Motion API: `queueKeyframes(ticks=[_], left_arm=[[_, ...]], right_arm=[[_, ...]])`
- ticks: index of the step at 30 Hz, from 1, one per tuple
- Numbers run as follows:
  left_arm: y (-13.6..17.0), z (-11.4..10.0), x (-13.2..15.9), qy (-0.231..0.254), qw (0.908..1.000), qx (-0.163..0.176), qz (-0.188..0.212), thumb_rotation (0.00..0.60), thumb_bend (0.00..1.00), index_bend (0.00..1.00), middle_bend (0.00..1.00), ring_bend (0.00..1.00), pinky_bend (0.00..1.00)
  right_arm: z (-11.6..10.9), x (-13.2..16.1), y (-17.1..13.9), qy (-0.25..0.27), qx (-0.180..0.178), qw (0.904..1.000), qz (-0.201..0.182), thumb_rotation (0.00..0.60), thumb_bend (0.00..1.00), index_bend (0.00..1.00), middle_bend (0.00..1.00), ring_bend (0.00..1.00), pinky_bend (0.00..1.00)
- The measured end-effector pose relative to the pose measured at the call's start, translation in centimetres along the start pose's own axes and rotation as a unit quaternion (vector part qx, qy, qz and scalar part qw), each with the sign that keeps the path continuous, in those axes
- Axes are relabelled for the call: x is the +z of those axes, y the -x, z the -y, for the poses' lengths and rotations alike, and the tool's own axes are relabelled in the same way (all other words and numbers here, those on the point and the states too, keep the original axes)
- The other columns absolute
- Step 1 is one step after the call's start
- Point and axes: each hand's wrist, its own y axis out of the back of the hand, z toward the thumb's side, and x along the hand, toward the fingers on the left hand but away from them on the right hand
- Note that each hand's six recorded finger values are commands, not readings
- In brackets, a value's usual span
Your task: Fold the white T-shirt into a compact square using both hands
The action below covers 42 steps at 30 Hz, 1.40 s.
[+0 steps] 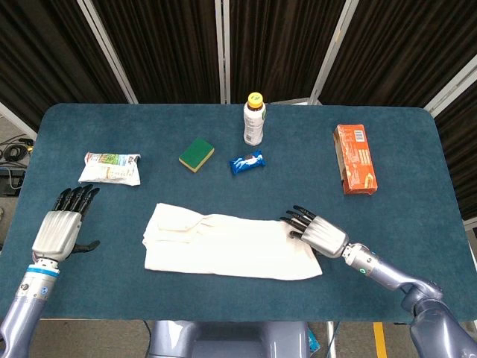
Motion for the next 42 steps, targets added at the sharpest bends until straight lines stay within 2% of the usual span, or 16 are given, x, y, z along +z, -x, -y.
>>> queueKeyframes(ticks=[7, 16, 24, 31, 42], left_arm=[[0.0, -0.1, 0.0, 0.002, 1.0000, 0.000, 0.000, 0.600, 0.00, 0.00, 0.00, 0.00, 0.00], [0.1, -0.1, 0.0, 0.003, 1.0000, 0.000, 0.002, 0.600, 0.00, 0.00, 0.00, 0.00, 0.00], [0.3, -0.2, 0.2, 0.007, 0.9999, 0.000, 0.007, 0.600, 0.00, 0.00, 0.00, 0.00, 0.00], [0.6, -0.2, 0.3, 0.012, 0.9998, -0.002, 0.014, 0.600, 0.00, 0.00, 0.00, 0.00, 0.00], [1.3, -0.4, 1.1, 0.016, 0.9993, -0.001, 0.032, 0.600, 0.00, 0.00, 0.00, 0.00, 0.00]], right_arm=[[0.1, 0.1, 0.0, 0.012, -0.002, 0.9999, 0.005, 0.600, 0.48, 0.66, 0.09, 0.00, 0.00], [0.1, 0.0, -0.4, 0.012, -0.006, 0.9999, 0.007, 0.600, 0.51, 0.69, 0.10, 0.00, 0.00], [-0.1, -0.8, -2.0, 0.005, -0.006, 0.9997, 0.022, 0.600, 0.51, 0.69, 0.10, 0.00, 0.00], [0.2, -1.9, -5.1, -0.008, 0.004, 0.9990, 0.044, 0.600, 0.51, 0.69, 0.10, 0.00, 0.00], [0.2, -5.0, -12.1, -0.045, 0.039, 0.9926, 0.106, 0.600, 0.50, 0.69, 0.10, 0.00, 0.00]])
